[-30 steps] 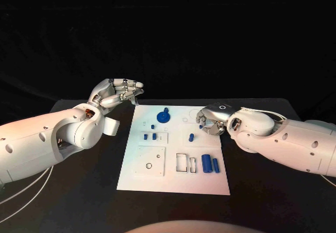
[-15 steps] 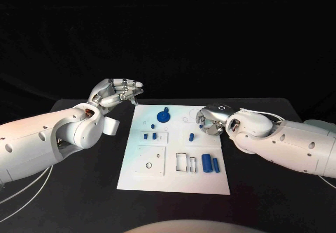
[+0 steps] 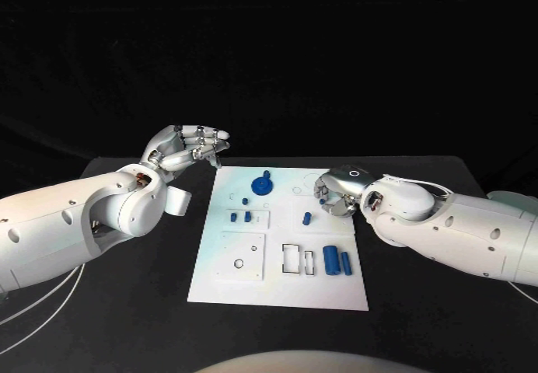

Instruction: Assemble the parts on the task board

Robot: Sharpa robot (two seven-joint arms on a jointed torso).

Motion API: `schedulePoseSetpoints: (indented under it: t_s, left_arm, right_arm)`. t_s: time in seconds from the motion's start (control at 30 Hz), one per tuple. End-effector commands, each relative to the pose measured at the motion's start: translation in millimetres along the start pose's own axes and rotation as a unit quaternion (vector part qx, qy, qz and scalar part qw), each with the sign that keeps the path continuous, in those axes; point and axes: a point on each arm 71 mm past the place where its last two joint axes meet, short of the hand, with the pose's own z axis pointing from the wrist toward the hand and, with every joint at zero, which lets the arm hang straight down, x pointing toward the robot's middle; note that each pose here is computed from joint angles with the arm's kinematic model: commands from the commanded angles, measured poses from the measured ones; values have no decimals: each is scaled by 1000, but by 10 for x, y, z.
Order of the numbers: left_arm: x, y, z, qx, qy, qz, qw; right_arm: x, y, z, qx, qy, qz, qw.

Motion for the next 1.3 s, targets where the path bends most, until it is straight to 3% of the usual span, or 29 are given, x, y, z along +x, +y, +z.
schedulePoseSetpoints:
  t_s: [0.03,0.87,1.3]
  left_arm:
    - [18,-4,-2,-1,6,-7,1000]
    - [23,11,-6,-10,10,-8,1000]
    - [32,18,-7,-14,13,-9,1000]
  right_arm:
    - [36,14,5,-1,4,-5,1000]
    - [113,-4,8,3,22,2,1000]
    - [62,3,-10,-3,-20,10,1000]
